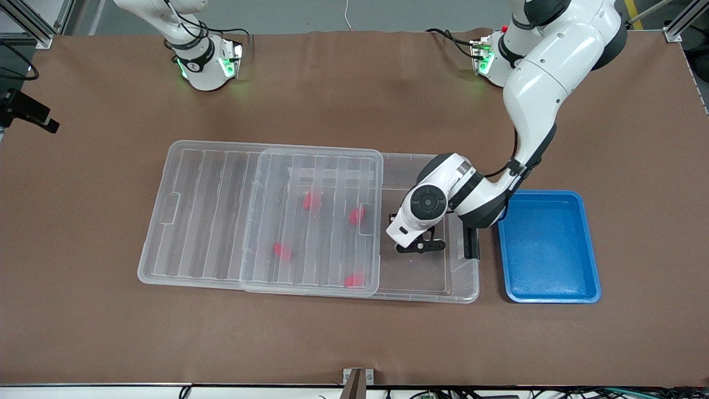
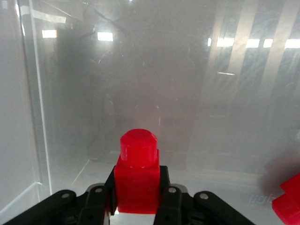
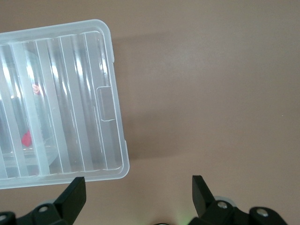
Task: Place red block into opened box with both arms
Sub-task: 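Lower the red block into the box opening and open the left gripper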
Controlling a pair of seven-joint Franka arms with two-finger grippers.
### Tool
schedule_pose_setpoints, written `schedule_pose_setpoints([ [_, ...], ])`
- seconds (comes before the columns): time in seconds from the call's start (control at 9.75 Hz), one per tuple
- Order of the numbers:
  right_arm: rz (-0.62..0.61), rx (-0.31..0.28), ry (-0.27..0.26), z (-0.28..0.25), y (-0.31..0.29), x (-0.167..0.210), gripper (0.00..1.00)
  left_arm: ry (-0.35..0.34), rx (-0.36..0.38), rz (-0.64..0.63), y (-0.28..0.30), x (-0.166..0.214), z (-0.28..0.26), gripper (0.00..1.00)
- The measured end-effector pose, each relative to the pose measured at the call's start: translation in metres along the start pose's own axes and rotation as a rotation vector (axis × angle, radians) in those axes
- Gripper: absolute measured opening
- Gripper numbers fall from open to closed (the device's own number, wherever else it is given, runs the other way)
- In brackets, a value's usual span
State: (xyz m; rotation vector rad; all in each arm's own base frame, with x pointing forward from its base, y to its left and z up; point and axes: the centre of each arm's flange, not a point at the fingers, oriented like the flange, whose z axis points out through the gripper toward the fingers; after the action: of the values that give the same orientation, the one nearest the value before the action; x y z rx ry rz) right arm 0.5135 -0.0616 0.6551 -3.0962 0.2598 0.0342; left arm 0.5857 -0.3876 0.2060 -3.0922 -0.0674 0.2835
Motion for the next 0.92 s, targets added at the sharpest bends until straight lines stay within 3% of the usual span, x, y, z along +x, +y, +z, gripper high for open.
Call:
schedule_pose_setpoints([
  [0.62, 0.0, 0.0, 0.0, 0.0, 0.0, 0.0, 1.0, -0.003, -0.006, -0.005, -0.002, 0.003, 0.011, 0.38],
  [0.92, 0.0, 0.0, 0.0, 0.0, 0.0, 0.0, 1.0, 0.02, -0.014, -0.018, -0.007, 0.011, 0.002, 0.78],
])
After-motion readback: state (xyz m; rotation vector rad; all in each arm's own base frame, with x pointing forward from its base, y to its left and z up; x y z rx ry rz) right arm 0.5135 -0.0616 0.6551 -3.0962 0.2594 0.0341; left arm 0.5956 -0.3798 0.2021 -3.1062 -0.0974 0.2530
